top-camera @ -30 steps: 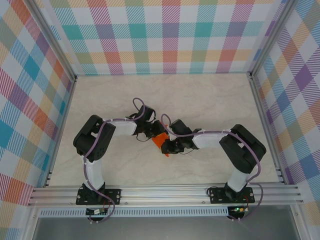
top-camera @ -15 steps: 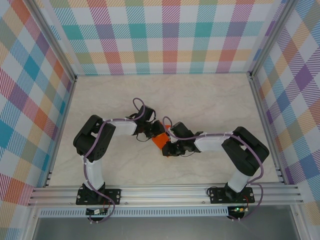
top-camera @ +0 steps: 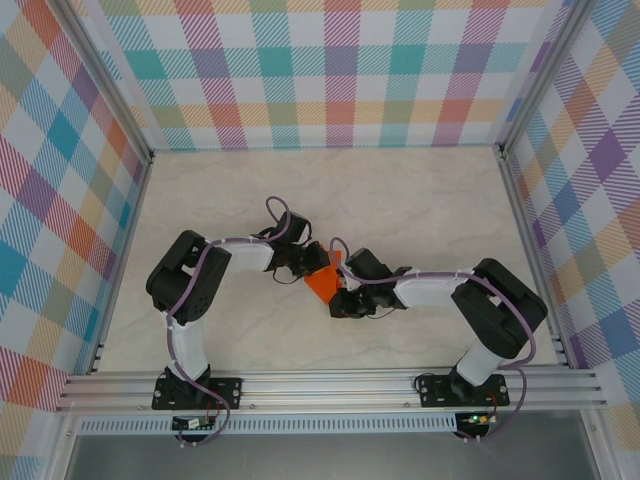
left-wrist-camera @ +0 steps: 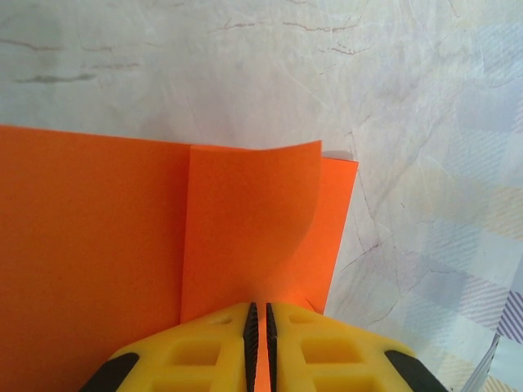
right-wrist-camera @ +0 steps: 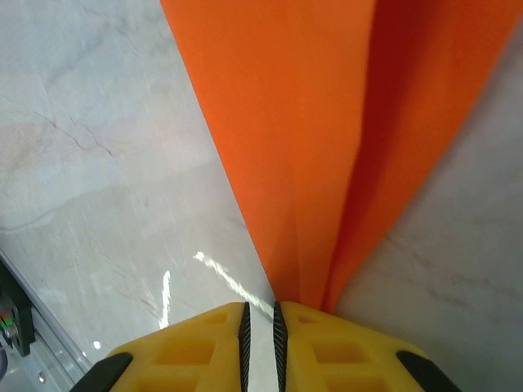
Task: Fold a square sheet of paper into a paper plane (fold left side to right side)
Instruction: Fourth fold the wing at the center of the table.
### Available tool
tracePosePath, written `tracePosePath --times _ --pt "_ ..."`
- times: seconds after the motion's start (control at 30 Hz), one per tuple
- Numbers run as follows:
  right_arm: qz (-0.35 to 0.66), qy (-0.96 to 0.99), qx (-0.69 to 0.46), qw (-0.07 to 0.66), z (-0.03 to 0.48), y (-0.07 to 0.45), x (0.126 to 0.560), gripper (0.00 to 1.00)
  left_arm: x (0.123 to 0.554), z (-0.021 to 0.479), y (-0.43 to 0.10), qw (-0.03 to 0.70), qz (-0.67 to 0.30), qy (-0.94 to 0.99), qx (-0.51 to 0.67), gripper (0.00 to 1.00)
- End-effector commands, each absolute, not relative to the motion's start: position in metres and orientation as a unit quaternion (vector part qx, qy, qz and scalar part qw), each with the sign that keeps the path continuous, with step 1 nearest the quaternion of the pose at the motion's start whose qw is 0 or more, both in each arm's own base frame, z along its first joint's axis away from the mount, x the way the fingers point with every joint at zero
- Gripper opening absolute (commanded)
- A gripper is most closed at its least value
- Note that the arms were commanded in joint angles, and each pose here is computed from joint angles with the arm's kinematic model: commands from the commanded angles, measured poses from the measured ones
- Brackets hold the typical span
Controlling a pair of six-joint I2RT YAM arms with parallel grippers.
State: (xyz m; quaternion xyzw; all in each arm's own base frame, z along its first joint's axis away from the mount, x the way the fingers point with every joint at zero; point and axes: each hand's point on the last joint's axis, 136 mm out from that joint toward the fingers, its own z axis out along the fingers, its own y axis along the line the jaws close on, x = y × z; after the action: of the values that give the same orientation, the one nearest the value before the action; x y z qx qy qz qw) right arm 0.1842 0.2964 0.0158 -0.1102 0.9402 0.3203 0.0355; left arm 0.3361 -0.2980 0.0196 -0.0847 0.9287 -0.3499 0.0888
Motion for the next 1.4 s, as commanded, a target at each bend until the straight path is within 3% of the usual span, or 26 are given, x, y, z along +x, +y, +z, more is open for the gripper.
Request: tracePosePath --times 0.0,0.27,0.43,0.7,1.03,1.37 --pt "0.268 0.957 -0.104 -0.028 0.001 0.27 0.153 0.19 0.311 -0.014 -0.277 0.053 -0.286 0.952 -0.098 0.15" --pt "0.341 0.93 -0.129 0.054 0.064 0.295 0.183 0.2 0.312 -0.009 -0.278 0.056 -0.29 0.951 -0.098 0.15" --pt "0.377 0.919 -0.085 0.073 0.068 0.306 0.218 0.15 0.313 -0.009 -0.279 0.056 -0.29 0.95 -0.099 0.15" --pt "0.33 0.94 -0.07 0.057 0.038 0.308 0.234 0.13 0.314 -0.007 -0.279 0.059 -0.292 0.95 -0.098 0.15" --pt "0.231 0.972 -0.041 -0.017 -0.014 0.27 0.206 0.12 0.321 -0.003 -0.277 0.068 -0.281 0.953 -0.089 0.15" --pt "0.182 0.981 -0.03 -0.051 -0.033 0.246 0.187 0.07 0.371 -0.001 -0.257 0.101 -0.273 0.953 -0.09 0.17"
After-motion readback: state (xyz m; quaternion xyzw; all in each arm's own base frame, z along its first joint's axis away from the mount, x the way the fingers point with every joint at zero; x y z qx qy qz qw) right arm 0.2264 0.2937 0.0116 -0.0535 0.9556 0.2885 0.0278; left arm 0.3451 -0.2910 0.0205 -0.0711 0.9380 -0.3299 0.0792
